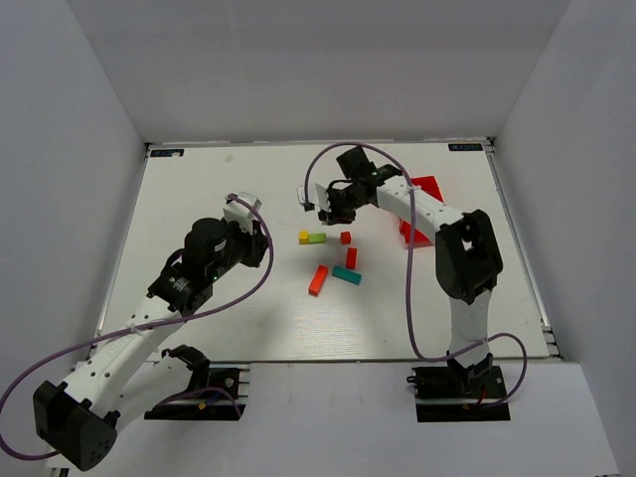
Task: Build the wood block tower
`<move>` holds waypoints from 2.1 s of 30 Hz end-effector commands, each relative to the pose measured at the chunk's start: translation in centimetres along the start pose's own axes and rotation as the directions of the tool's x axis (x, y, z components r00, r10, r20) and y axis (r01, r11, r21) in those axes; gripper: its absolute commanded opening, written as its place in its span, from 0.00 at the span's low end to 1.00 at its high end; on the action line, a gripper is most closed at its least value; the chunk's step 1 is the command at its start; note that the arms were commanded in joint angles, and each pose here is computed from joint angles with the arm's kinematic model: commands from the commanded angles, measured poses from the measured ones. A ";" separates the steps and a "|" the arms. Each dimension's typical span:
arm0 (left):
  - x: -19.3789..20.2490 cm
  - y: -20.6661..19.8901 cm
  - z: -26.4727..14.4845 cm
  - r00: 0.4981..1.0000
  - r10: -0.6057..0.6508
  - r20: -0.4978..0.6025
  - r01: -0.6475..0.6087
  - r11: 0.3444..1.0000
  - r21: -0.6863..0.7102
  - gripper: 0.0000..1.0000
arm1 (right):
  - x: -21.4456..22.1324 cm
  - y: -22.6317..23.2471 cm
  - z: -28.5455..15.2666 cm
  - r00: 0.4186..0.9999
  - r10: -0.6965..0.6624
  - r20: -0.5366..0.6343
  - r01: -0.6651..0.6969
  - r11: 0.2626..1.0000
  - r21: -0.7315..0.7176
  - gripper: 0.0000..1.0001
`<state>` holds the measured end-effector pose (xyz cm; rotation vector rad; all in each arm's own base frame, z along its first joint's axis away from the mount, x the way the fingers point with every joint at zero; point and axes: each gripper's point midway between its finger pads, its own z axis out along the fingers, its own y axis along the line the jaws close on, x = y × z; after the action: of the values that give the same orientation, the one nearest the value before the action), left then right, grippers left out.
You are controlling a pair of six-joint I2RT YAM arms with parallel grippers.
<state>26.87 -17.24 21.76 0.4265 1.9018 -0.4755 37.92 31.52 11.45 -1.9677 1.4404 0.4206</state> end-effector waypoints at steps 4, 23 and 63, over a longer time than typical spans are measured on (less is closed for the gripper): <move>0.2 0.2 -0.1 1.000 0.004 -0.006 -0.004 1.000 -0.002 0.32 | 0.2 0.7 0.7 0.999 -0.034 -0.034 0.030 0.994 -0.102 0.00; -0.1 0.1 -0.3 1.000 0.005 0.003 -0.005 1.000 -0.001 0.32 | 3.4 1.9 3.0 0.989 0.003 -0.150 -0.028 0.986 -0.165 0.00; -0.7 0.2 -0.5 1.000 0.005 0.023 -0.005 1.000 -0.008 0.32 | 4.2 1.4 5.0 0.984 0.038 -0.175 -0.064 0.988 -0.143 0.08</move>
<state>26.79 -17.19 21.71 0.4265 1.9049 -0.4747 37.82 30.59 3.91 -2.1546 1.6384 0.4154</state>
